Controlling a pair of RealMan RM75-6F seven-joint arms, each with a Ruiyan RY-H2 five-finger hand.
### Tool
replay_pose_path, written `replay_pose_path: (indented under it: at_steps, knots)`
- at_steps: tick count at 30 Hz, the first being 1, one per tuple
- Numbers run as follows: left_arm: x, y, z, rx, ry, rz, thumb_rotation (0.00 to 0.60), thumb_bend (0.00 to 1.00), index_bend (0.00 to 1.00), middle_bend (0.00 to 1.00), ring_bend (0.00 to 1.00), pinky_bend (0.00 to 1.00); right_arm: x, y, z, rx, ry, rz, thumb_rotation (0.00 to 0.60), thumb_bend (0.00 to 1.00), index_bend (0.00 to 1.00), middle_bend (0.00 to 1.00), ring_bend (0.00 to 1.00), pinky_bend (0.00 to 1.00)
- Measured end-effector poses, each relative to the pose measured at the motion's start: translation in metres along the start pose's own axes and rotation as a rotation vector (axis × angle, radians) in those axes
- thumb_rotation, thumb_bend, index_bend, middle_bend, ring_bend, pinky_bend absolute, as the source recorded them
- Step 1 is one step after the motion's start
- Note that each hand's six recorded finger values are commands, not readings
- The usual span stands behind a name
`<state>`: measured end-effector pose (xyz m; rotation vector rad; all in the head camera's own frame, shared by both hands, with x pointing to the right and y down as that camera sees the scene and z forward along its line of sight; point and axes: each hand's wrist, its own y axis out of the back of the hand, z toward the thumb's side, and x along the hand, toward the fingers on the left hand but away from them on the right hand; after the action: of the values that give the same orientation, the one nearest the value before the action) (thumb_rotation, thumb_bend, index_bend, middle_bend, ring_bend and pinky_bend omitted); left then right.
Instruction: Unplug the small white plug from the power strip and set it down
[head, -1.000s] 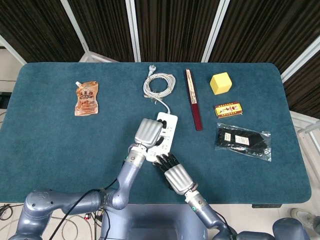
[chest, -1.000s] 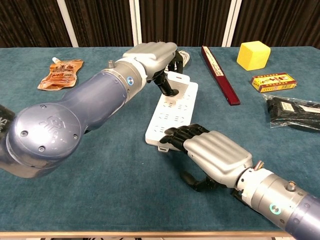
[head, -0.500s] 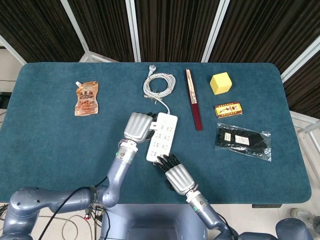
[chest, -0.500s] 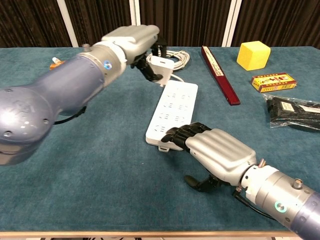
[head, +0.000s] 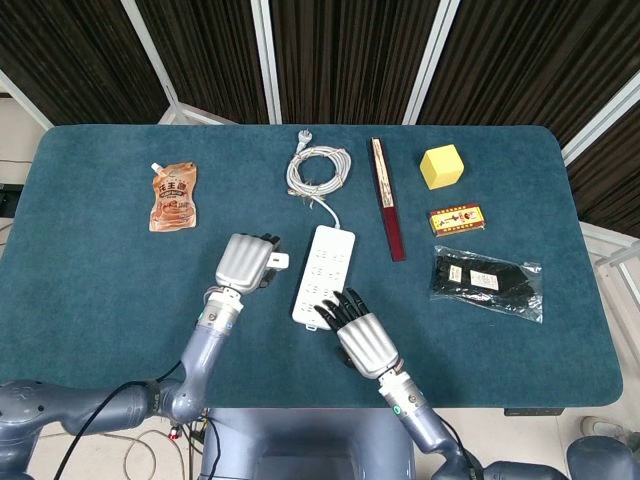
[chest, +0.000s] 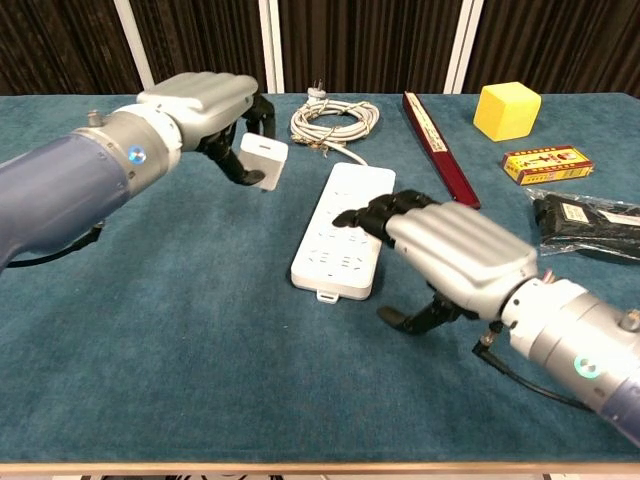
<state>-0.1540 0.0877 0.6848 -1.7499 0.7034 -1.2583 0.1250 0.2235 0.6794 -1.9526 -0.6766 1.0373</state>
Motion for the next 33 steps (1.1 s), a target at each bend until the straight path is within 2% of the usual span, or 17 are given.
replay_pose_path:
  at_steps: [4,7,9,11,14,17,21,26,33]
  knots:
    - [-0.01,-0.011,-0.019,0.03,0.027,-0.025,0.6,0.4,0.75,0.81,0.58,0.58,0.002,0.012,-0.005,0.013,-0.01,-0.022,0.6,0.41,0.14,0.18,0.08,0.07]
    - [-0.017,-0.017,-0.035,0.052,0.053,-0.041,0.6,0.34,0.69,0.76,0.54,0.55,0.004,0.016,-0.009,0.019,-0.017,-0.028,0.6,0.41,0.14,0.18,0.08,0.07]
    - [-0.021,-0.02,-0.045,0.065,0.072,-0.049,0.6,0.26,0.62,0.68,0.48,0.5,0.005,0.018,-0.011,0.026,-0.022,-0.029,0.6,0.41,0.14,0.18,0.08,0.07]
    - [-0.024,-0.022,-0.055,0.073,0.092,-0.056,0.6,0.17,0.51,0.55,0.4,0.41,0.006,0.019,-0.013,0.031,-0.027,-0.03,0.6,0.41,0.14,0.18,0.09,0.07]
    - [-0.029,-0.022,-0.064,0.075,0.119,-0.059,0.6,0.07,0.36,0.37,0.27,0.28,0.008,0.022,-0.017,0.044,-0.035,-0.035,0.6,0.41,0.14,0.18,0.09,0.07]
    - [-0.032,-0.022,-0.07,0.069,0.138,-0.063,0.6,0.03,0.23,0.24,0.18,0.2,0.01,0.026,-0.022,0.052,-0.045,-0.041,0.6,0.41,0.14,0.18,0.09,0.07]
    - [-0.035,-0.018,-0.075,0.047,0.156,-0.065,0.6,0.02,0.16,0.18,0.14,0.18,0.013,0.032,-0.031,0.064,-0.064,-0.052,0.6,0.41,0.14,0.18,0.09,0.07]
    - [-0.042,-0.007,-0.083,-0.01,0.184,-0.046,0.6,0.02,0.15,0.17,0.13,0.17,0.021,0.047,-0.05,0.084,-0.102,-0.075,0.6,0.41,0.13,0.17,0.08,0.07]
    - [-0.067,0.008,-0.095,-0.089,0.199,-0.012,0.6,0.02,0.14,0.14,0.11,0.16,0.042,0.069,-0.087,0.082,-0.194,-0.116,0.6,0.41,0.0,0.08,0.01,0.04]
